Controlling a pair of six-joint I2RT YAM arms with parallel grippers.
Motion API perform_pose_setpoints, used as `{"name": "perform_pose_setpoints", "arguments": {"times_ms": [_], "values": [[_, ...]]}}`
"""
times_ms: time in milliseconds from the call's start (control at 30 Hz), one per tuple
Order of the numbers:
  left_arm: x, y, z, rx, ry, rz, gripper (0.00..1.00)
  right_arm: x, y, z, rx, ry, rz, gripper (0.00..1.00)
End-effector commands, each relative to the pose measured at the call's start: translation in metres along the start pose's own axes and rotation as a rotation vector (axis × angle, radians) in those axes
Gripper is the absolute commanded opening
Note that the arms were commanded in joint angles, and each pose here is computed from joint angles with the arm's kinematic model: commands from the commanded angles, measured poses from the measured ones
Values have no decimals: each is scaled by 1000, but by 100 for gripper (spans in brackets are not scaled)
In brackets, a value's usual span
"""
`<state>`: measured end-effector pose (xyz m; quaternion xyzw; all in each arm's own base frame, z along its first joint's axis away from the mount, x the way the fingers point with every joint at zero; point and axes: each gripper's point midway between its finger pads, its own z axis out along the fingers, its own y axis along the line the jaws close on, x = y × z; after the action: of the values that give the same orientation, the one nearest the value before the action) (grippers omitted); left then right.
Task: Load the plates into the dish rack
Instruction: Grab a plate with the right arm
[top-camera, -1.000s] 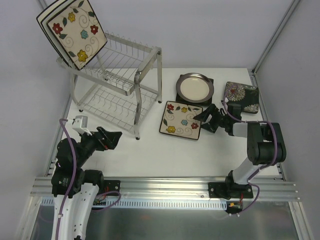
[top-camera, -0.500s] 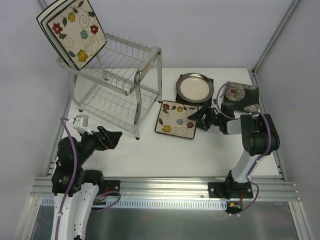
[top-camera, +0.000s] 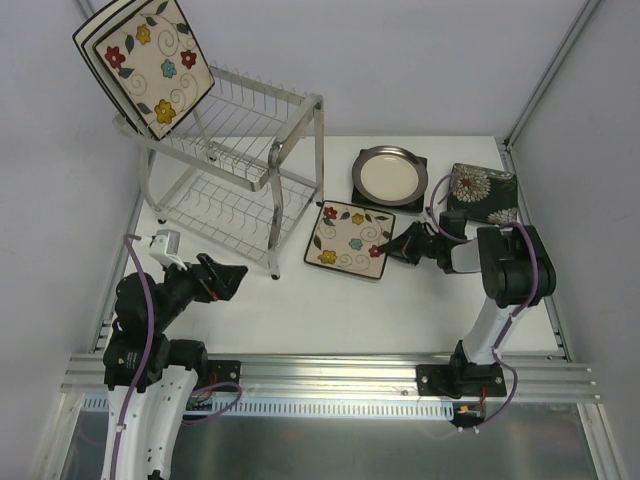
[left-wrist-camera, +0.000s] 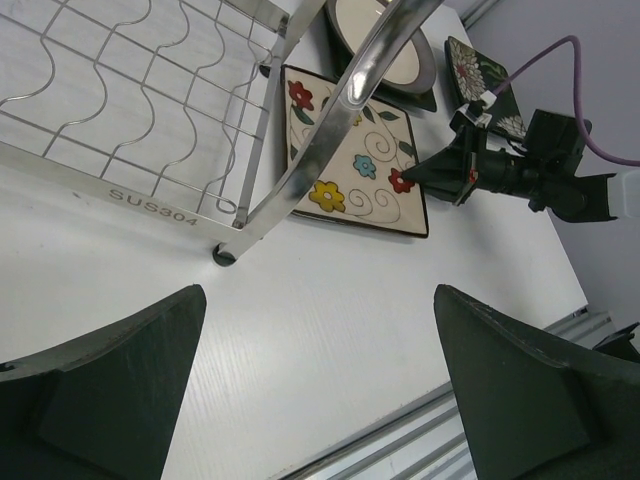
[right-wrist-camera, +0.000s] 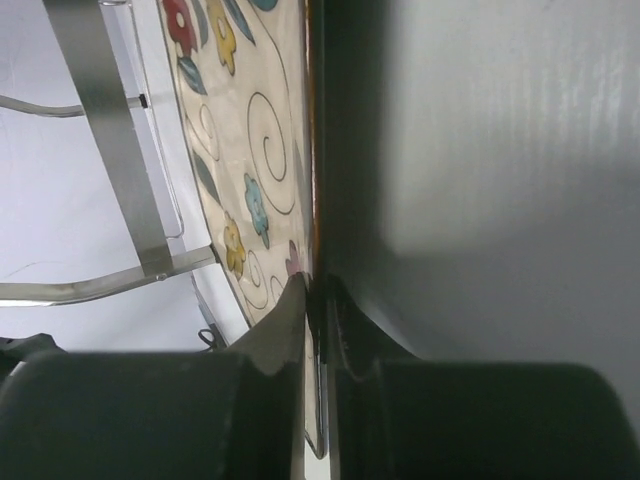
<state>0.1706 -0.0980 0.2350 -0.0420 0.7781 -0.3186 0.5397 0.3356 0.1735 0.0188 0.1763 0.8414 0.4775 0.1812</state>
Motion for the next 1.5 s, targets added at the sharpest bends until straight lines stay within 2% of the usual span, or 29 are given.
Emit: {"name": "perform_pose_setpoints", "arguments": {"times_ms": [0,600,800,1133,1467], "values": [[-1,-14,-3,60,18,-2,99,6,-4,-6,40,-9,-16,1],[16,-51,0,252,161,-243,99,1,92,-72,-30,-70,-194,1],[22,-53,8,265,215,-294,99,13,108,-88,-55,-39,-225,1],[27,-57,25,257,256,-336,99,26,138,-119,-98,-53,-264,1],[33,-79,43,248,288,-289,99,45,198,-161,-257,-62,-369,1]]}}
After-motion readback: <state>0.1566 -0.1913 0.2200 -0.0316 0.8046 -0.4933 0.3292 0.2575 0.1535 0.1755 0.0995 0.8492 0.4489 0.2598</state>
